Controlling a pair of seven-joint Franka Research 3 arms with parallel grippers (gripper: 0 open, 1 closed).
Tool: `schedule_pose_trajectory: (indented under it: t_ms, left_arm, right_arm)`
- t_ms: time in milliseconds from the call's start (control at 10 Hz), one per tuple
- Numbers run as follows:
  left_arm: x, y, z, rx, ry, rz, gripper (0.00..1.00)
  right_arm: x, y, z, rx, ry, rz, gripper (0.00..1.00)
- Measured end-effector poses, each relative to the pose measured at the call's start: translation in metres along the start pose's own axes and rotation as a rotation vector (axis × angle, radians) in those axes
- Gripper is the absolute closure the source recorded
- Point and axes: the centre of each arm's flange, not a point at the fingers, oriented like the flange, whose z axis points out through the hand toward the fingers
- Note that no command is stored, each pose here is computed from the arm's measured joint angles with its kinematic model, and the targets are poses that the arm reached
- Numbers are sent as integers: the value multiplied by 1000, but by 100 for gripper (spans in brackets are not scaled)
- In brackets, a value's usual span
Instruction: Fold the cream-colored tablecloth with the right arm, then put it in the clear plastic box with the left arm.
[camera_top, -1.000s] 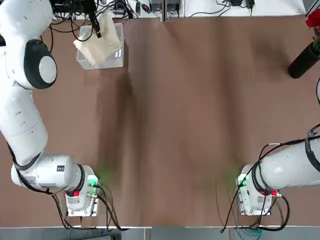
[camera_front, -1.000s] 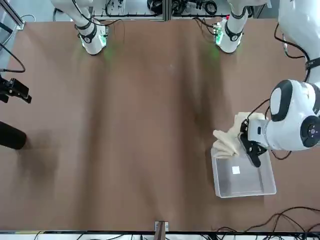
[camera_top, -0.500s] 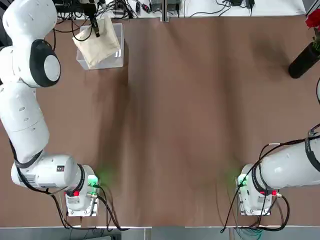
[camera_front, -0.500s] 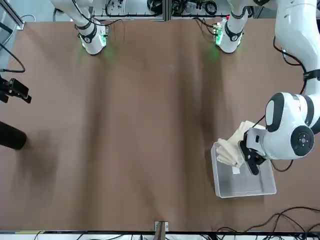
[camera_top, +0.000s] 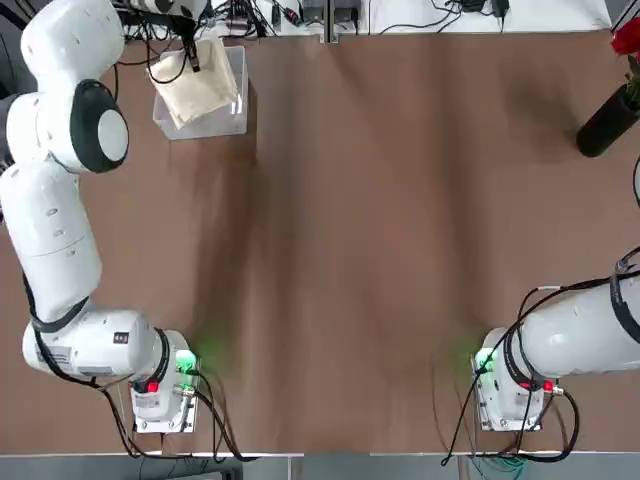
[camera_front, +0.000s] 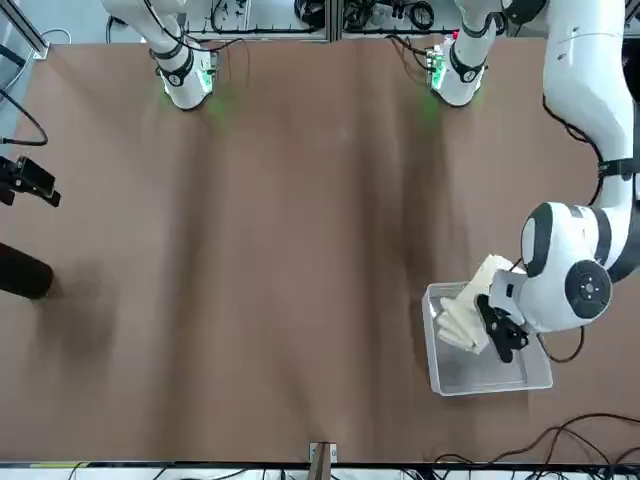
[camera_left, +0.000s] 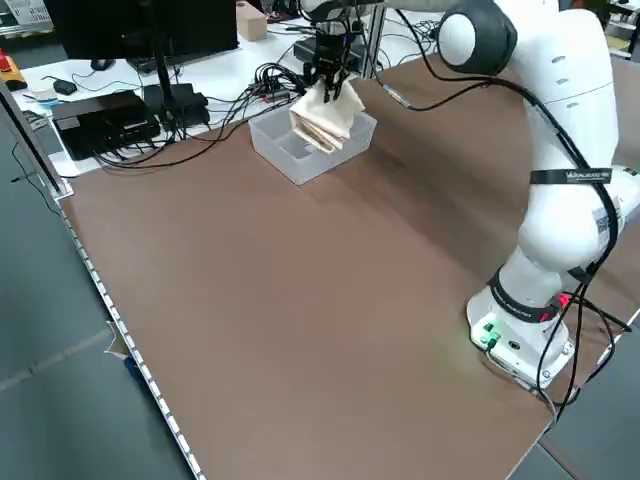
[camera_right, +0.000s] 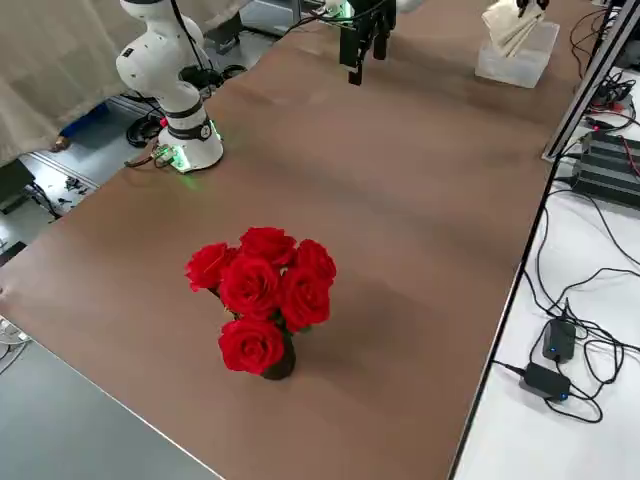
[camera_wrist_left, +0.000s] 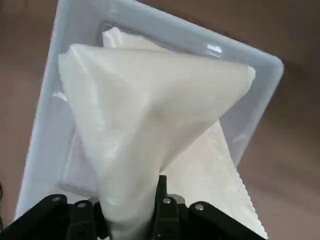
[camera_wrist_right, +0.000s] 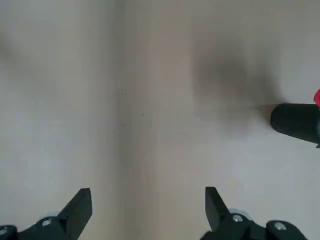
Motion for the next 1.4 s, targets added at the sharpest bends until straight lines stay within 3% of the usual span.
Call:
schedule_pose_trajectory:
  t_ms: [500,600,800,1000,1200,1400]
  left_arm:
    - [11,0,26,8,-12,23,83]
    - [11,0,28,10,-18,26,72]
    - [10,-1,28,13,-22,27,62]
    - [7,-6,21,31,-12,-1,34]
    - [1,-13,-7,72,16,-152,5]
    - [-4,-11,-53,123,54,-283,0]
  right_arm:
    - [0,0,0,0,0,0,0]
    - [0,0,0,0,0,0,0]
    - [0,0,0,0,0,1,0]
    - [0,0,0,0,0,1,0]
    - [0,1,0,0,1,1,0]
    - [0,1,0,0,0,1,0]
